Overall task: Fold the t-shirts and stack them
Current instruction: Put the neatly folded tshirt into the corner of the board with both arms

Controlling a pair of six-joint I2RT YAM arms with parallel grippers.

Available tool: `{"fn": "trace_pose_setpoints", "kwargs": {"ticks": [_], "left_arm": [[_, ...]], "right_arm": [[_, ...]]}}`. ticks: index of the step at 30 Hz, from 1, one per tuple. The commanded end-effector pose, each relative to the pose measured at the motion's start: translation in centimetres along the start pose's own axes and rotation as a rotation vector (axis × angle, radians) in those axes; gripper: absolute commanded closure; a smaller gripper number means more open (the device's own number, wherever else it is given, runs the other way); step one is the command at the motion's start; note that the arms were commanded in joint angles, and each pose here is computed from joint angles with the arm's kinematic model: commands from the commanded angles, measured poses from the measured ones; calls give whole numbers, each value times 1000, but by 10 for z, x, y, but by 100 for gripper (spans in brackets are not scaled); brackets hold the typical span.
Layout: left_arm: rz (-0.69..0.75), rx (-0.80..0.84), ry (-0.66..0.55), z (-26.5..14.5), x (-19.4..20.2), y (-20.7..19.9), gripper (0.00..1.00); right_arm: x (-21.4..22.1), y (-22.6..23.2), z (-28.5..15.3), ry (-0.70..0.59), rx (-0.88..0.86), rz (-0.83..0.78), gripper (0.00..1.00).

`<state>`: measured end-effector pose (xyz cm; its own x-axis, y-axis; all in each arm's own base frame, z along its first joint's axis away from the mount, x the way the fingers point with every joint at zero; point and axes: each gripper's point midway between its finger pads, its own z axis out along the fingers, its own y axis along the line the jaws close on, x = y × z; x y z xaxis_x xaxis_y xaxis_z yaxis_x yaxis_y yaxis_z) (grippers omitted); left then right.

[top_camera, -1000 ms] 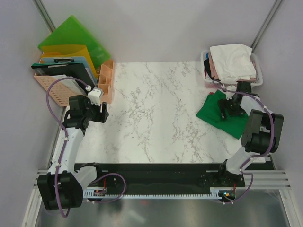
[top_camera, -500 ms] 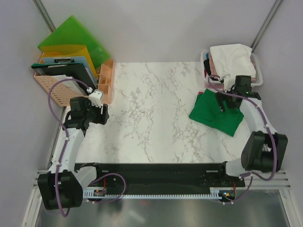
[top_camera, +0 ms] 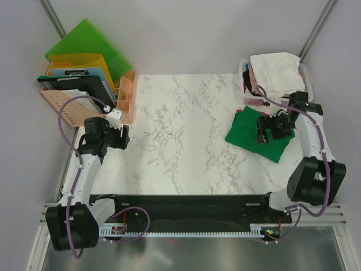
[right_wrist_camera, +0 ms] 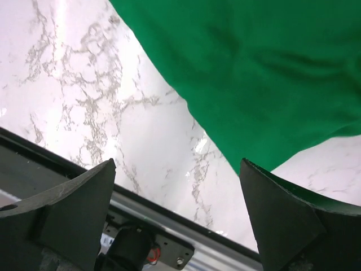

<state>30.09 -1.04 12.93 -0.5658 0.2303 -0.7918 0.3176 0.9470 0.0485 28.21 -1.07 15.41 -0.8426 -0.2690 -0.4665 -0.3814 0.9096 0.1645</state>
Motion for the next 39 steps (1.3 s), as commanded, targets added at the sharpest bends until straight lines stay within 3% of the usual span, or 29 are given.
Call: {"fn": "trace_pose_setpoints", "kwargs": {"ticks": [1,4,7,25,29,39], "left_arm": [[24,-36,-59,-2,-15,9,28],[20,-28,-57,-1,-16,8,28],[11,-11,-47,3,-14,6,28],[14,11,-31,10,-10,4,28],[17,2,-25,10,-9,6,28],[28,9,-33,9,-11,5,28]], "right_arm": [[22,17,-13,47,-134,79,2],[15,-13,-18,-4,53,47,2],[18,-30,-11,18,116,34,2],[42,-75,79,80,144,159,2],[56,-100,100,154,193,171,2],[56,-182,72,204,411,98,2]]}}
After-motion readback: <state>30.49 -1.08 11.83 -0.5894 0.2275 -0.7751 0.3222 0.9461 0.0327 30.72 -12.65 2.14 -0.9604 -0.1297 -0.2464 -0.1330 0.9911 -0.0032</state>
